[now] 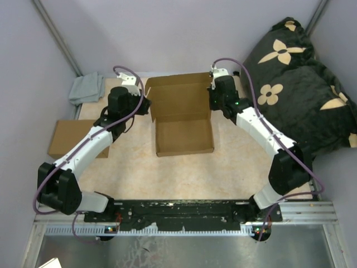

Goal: Fold the paper box

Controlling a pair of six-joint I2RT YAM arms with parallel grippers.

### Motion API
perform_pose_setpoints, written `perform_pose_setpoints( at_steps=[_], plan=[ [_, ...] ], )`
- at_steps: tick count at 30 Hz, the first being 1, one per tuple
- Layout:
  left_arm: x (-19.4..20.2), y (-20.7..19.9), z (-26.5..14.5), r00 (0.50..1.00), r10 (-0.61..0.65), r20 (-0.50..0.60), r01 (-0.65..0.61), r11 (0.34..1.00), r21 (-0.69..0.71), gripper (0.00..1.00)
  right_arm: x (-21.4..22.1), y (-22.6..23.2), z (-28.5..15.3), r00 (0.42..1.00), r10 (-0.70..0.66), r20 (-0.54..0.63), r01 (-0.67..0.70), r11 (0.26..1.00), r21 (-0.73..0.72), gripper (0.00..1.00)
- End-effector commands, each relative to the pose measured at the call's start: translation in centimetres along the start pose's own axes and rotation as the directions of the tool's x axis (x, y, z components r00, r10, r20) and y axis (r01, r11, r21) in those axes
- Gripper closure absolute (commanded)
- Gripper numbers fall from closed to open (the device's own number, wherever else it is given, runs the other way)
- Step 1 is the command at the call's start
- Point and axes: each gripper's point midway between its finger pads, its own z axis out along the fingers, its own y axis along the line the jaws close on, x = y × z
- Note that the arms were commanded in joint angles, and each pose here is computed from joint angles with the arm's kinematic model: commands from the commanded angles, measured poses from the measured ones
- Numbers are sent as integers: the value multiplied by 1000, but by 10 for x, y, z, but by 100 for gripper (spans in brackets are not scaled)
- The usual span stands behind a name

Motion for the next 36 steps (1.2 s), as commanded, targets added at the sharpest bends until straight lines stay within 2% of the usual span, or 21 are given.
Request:
perform_pose_setpoints(
  at_steps=[1,6,16,26,36],
  plan=[
    [-14,-25,-9,998,-21,59,13,992,123,100,-48,13,2,991,17,134,-12,999,-37,100],
    [-4,-30,-10,999,-32,32,27,988,152,97,-25,10,4,992,33,124,-29,999,-34,100],
    [35,-42,-28,994,-104,-46,111,973,202,88,50,10,-21,993,82,84,-77,995,-55,98],
    [38,-67,-34,988,-148,-55,157,951,266,85,65,24,-33,996,66,61,-62,996,-69,98],
    [68,-60,-40,986,-116,-122,141,965,220,84,86,24,-34,998,56,3,-55,997,-55,97]
  ],
)
